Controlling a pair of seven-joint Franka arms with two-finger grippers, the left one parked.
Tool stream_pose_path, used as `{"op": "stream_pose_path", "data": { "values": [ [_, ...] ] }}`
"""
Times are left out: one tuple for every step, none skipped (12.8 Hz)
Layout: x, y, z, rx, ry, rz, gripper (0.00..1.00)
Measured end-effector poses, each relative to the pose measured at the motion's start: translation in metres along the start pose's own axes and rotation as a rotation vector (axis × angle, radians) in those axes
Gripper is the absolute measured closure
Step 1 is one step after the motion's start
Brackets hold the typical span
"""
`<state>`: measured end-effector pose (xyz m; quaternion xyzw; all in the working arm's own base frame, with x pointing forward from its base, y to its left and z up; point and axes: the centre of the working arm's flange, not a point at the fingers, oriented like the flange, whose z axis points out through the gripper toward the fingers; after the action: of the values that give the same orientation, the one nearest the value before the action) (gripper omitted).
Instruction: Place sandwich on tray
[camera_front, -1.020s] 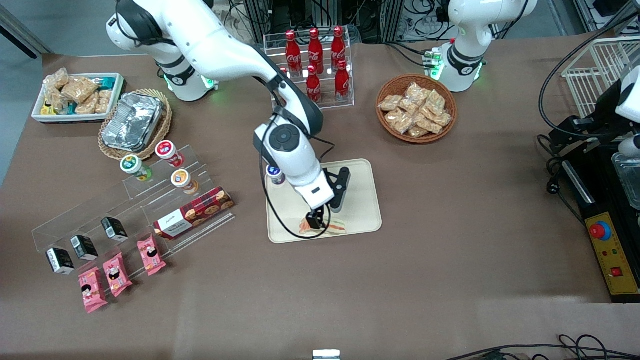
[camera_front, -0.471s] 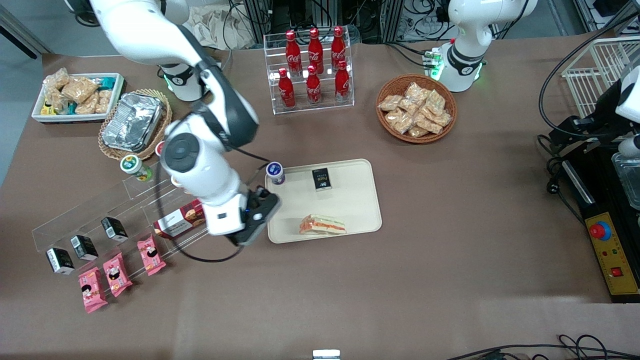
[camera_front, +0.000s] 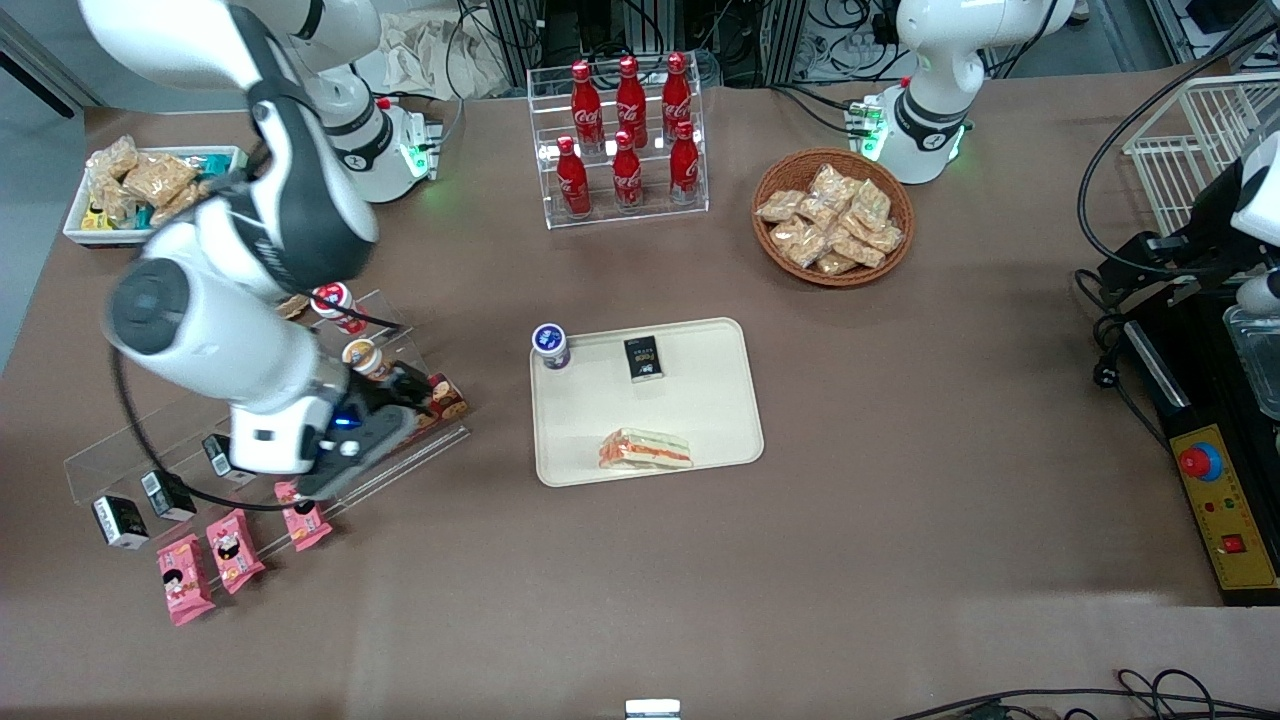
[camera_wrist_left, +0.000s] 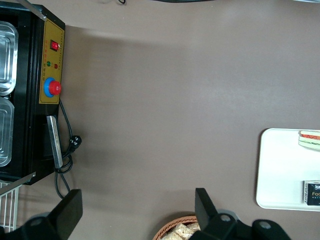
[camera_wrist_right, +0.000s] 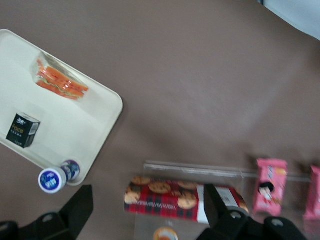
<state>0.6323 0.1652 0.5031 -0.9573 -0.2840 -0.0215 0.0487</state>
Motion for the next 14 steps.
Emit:
{"op": "stream_pose_path", "data": {
  "values": [
    [-0.014,0.014,-0.019,-0.022,-0.01,0.049,0.01],
    [-0.031,0.03,-0.04,-0.055,-0.019,0.092,0.01],
    [-0.049,0.047,-0.061,-0.093,-0.024,0.131,0.01],
    [-0.068,0.06,-0.081,-0.115,-0.017,0.171,0.01],
    [-0.088,0.074,-0.099,-0.126,-0.005,0.216,0.01],
    [-0.106,0.085,-0.112,-0.133,0.009,0.256,0.01],
    [-0.122,0.094,-0.123,-0.138,0.022,0.298,0.01],
    [-0.136,0.101,-0.13,-0.141,0.031,0.341,0.01],
    [-0.146,0.105,-0.132,-0.141,0.033,0.379,0.01],
    [-0.153,0.105,-0.132,-0.139,0.031,0.411,0.01],
    [-0.155,0.101,-0.128,-0.137,0.029,0.436,0.01],
    [-0.153,0.094,-0.123,-0.137,0.033,0.451,0.01],
    [-0.148,0.087,-0.116,-0.138,0.037,0.458,0.01],
    [-0.145,0.084,-0.109,-0.137,0.034,0.461,0.01]
  ]
}}
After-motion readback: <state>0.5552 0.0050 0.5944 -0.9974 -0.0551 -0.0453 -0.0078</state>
